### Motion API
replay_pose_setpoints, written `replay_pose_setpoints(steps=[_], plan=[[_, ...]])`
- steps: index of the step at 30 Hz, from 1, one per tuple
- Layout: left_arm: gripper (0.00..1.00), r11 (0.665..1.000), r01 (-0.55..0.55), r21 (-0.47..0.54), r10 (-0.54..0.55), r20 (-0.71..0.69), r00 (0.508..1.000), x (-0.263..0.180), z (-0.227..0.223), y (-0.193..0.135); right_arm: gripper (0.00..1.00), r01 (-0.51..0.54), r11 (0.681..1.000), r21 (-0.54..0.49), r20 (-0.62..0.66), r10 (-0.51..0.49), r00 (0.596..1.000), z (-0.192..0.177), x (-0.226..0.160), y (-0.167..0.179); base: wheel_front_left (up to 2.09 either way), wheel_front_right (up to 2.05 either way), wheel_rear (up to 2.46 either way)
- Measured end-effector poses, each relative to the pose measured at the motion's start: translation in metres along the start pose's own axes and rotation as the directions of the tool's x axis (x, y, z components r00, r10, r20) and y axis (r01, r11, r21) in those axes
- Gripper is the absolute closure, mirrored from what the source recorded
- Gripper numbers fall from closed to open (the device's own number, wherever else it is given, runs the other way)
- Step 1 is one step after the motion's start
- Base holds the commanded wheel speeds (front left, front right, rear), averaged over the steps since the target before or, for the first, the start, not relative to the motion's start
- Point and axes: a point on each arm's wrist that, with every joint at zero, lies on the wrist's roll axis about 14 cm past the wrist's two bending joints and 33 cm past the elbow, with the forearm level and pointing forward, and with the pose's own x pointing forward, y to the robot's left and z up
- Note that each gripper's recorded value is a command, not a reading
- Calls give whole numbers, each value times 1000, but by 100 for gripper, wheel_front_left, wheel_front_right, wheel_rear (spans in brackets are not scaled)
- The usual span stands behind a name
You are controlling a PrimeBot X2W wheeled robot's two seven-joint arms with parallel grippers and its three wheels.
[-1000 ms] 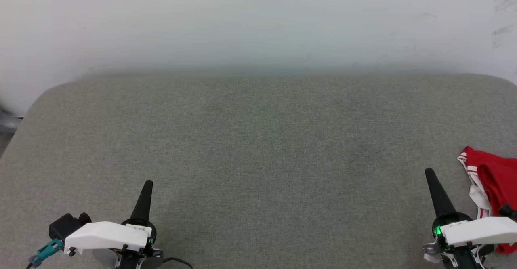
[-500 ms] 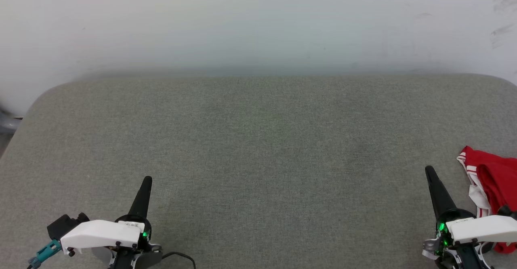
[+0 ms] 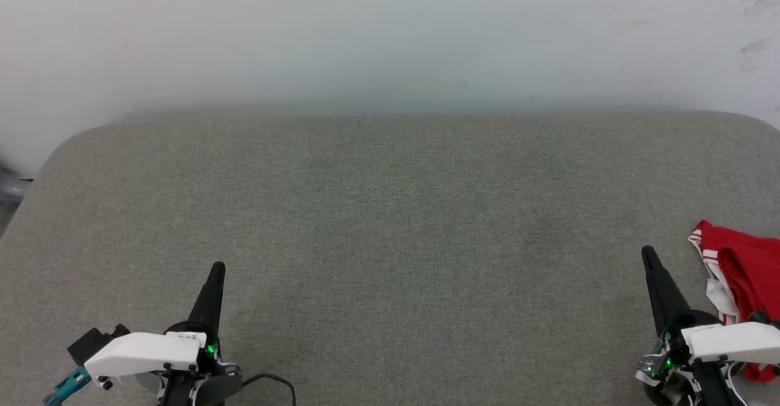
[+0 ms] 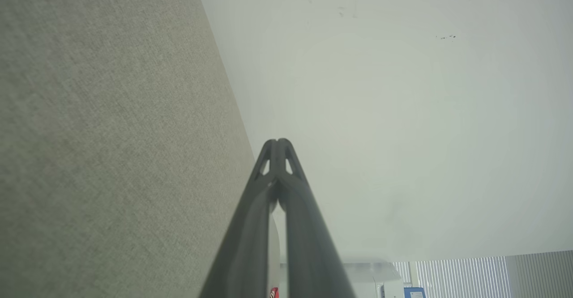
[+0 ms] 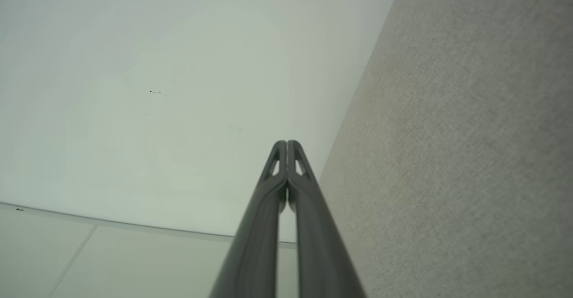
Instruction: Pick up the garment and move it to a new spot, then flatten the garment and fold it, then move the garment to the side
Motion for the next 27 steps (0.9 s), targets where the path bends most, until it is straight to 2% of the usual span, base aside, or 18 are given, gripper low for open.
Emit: replay_pose_setpoints(steps=[27], plan=[[100,985,44,-168,-43,12,999,3,3,-9,100,-14,985,171,7,13,1000,2,3,2,0,0,0]])
